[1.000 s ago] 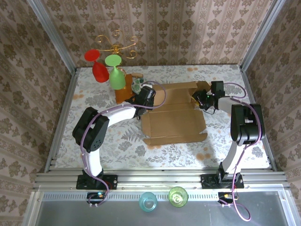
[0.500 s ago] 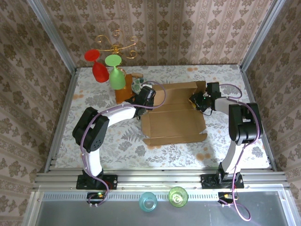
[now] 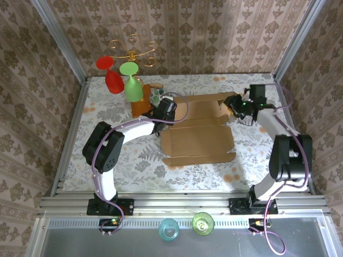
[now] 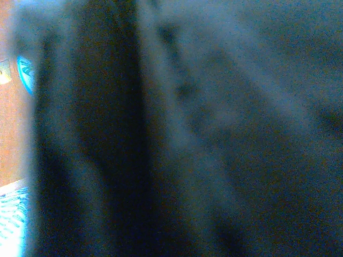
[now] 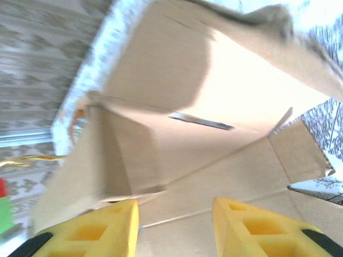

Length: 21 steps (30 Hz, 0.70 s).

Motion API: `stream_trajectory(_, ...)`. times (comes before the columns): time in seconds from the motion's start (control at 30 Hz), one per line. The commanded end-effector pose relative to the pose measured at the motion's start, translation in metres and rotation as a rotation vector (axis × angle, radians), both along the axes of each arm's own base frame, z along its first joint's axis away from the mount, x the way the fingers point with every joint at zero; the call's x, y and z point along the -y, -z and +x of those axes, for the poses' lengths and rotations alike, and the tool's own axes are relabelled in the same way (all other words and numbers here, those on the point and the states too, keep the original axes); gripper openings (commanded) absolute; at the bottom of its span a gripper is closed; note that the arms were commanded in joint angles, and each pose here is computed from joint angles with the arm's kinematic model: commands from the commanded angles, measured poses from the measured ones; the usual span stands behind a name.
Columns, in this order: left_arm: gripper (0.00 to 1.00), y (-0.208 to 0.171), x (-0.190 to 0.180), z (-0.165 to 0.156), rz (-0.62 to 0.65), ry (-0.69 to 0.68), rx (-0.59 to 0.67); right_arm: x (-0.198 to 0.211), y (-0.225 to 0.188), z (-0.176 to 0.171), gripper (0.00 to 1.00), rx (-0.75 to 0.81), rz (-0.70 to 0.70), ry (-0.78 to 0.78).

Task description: Fold the paper box

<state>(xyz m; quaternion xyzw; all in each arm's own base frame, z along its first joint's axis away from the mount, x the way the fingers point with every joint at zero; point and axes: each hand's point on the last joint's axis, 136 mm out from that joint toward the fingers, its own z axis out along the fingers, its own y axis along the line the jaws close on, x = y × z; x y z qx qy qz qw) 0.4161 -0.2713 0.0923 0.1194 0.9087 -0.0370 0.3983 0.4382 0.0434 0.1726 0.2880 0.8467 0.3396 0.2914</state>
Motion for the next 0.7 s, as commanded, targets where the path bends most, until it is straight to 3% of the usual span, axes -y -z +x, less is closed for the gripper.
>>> stream_trajectory(0.0, 0.00, 0.000, -0.010, -0.001, 0.044, 0.019, 0.005, 0.011, -0.033, -0.012, 0.42, 0.048, 0.008, -0.006)
stream_trajectory(0.17, 0.00, -0.002, -0.008, 0.000, 0.039, 0.039, 0.023, 0.058, -0.047, 0.002, 0.42, 0.081, 0.024, 0.128)
stream_trajectory(0.33, 0.00, 0.000, -0.006, 0.000, 0.031, 0.057, 0.020, 0.086, -0.008, 0.051, 0.41, -0.015, 0.057, 0.165)
stream_trajectory(0.47, 0.00, 0.004, -0.005, 0.001, 0.024, 0.061, 0.009, 0.086, 0.038, 0.081, 0.40, -0.117, 0.151, 0.152)
stream_trajectory(0.67, 0.00, 0.006, -0.009, 0.002, 0.014, 0.044, 0.000, 0.058, 0.062, 0.101, 0.40, -0.170, 0.236, 0.053)
